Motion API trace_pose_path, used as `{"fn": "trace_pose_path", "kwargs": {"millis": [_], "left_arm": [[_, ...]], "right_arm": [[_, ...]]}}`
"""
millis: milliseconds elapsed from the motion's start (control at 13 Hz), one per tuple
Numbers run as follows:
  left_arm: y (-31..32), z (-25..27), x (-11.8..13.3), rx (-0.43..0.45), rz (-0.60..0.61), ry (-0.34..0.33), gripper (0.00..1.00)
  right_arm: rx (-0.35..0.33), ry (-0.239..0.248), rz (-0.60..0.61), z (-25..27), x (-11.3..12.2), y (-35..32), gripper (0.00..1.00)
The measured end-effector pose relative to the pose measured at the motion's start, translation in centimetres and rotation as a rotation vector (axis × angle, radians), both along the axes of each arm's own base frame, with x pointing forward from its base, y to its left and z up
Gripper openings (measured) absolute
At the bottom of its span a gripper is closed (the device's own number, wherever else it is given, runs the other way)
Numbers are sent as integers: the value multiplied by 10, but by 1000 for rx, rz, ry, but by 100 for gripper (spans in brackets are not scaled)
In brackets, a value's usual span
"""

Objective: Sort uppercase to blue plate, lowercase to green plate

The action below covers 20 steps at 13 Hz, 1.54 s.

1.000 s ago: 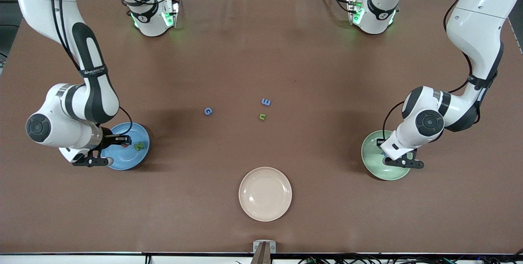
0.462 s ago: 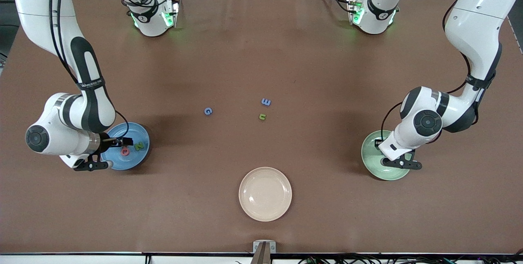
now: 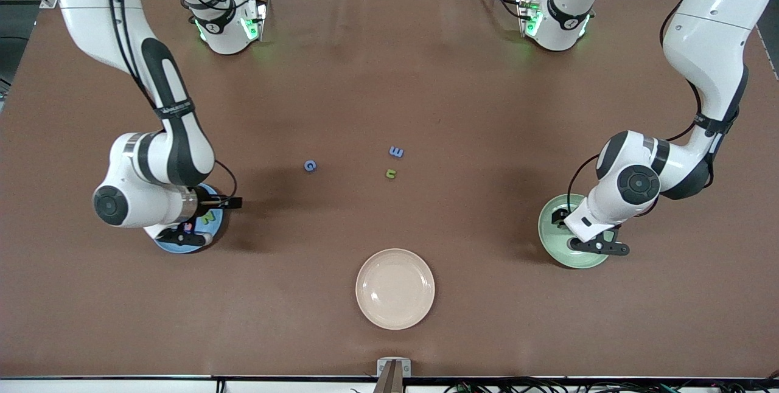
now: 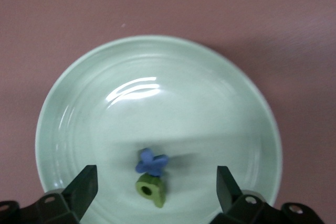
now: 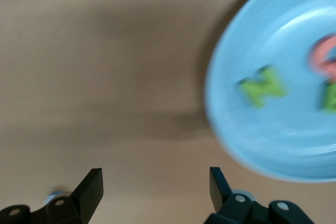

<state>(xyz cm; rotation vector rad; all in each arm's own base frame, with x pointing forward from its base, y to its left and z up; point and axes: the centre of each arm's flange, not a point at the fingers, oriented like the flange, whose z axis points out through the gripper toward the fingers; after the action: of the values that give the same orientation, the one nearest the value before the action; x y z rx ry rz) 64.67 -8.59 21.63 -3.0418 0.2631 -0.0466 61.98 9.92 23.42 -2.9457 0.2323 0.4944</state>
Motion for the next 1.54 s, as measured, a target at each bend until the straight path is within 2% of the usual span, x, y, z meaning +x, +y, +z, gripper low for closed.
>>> {"fn": "trace_pose_path", "kwargs": {"millis": [231,385,692,846,923,1077,1462,1538], "left_arm": [[-64,21,-12,-32,44,10,100],[-117,26,-28,-38,79,16,99],[-221,25,-77,-39,128,20,96],[-265,23,-104,-36,107,23,92],[-280,21,-115,-37,97,28,92],[-308,17,-134,-55,93,40,79],[-389,12,-170,-110,-23,43,74],[-405,9,-175,-120,-48,43,64]], "right_arm": [[-46,67,-123,-12,-23,54,90],[-98,78,-181,-15,-40,103,90],[-152,-35,-239,-49,-87,164,90],[-169,-64,-250,-67,-105,164,90],[-170,-69,-255,-70,-108,161,90],[-165,-64,-271,-66,-111,157,90],[-140,-39,-299,-63,-124,163,87],[-137,-37,-299,-63,-125,166,78]]}}
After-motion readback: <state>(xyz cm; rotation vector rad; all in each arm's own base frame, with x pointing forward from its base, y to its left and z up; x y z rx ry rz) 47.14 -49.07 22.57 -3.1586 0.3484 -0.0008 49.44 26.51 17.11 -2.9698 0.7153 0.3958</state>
